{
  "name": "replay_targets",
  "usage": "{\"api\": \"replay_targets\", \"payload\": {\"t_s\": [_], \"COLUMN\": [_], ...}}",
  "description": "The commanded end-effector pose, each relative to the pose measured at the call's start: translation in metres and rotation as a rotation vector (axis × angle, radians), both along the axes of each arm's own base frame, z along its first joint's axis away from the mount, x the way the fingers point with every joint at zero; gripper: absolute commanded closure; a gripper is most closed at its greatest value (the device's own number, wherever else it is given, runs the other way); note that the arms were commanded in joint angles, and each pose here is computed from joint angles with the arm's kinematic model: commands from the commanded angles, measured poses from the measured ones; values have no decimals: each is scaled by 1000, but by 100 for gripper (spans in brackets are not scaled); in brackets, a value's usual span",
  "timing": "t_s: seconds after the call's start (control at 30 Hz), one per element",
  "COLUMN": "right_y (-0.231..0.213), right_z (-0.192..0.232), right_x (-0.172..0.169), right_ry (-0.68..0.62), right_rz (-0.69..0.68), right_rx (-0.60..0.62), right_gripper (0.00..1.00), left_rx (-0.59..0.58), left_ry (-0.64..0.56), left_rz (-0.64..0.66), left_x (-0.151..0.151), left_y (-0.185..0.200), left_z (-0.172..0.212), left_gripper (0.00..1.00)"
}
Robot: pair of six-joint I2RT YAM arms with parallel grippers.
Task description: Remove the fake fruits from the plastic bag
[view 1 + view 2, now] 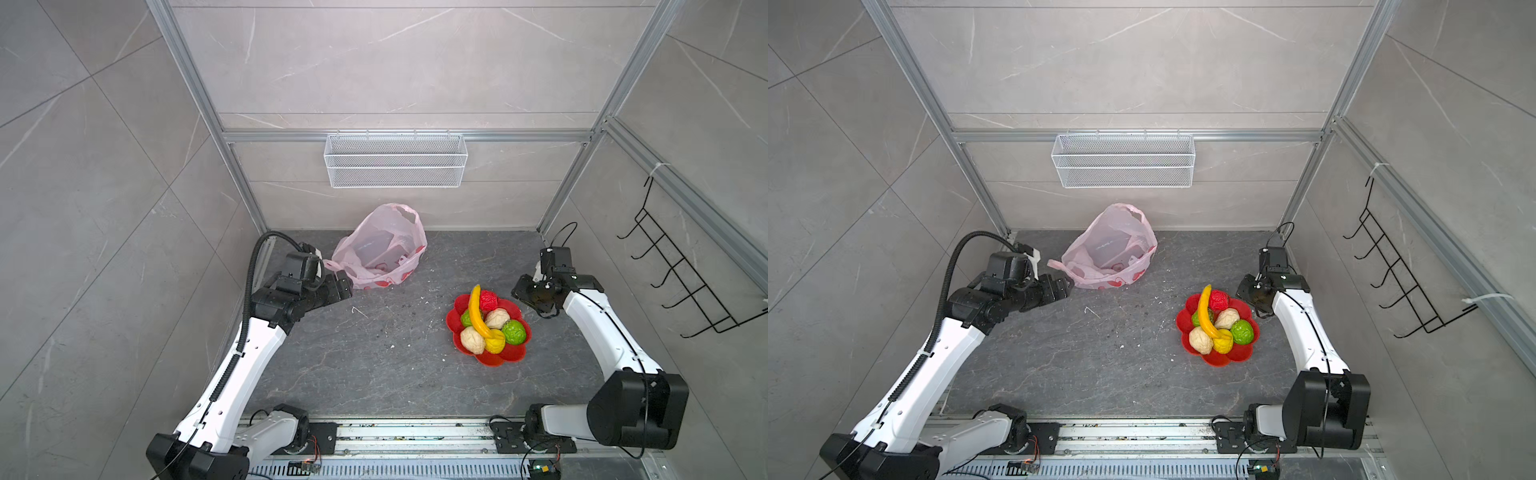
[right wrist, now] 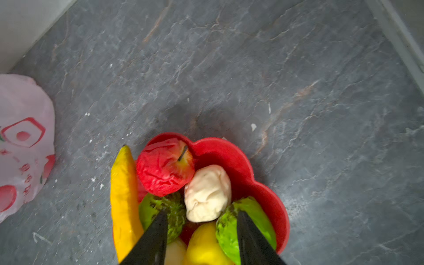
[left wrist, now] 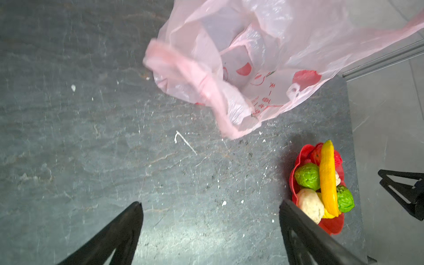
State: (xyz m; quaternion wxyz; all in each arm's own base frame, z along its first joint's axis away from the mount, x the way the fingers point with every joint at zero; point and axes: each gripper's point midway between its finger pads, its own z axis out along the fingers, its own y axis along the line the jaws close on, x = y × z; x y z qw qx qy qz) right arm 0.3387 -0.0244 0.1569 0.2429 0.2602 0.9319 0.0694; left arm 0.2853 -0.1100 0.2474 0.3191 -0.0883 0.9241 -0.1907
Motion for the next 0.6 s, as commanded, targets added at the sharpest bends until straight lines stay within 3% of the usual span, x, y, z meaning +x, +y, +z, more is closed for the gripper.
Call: {"api": "replay_targets", "payload": {"t_s": [0.0,0.13,0.3,0.57], "right_y": [-19,-29,-43,-62], "right_z": [-19,-43,-69,-91], "right_x": [1,2,-2,-7], "right_ry": [44,104,172,229], "right_rz": [-65,-85,-117,-168], "right_rx": [-25,-37,-69,-76], "right_gripper": [56,62,63,68], "left_rx": [-14,-5,31,46], "left_ry": [-22,-68,-102,-108], "left_rz": [37,82,127,144], "left_x": [-16,-31,-44,-44], "left_y": [10,24,40,44], "left_z": [5,13,16,11], "left_gripper": [9,9,9,9]}}
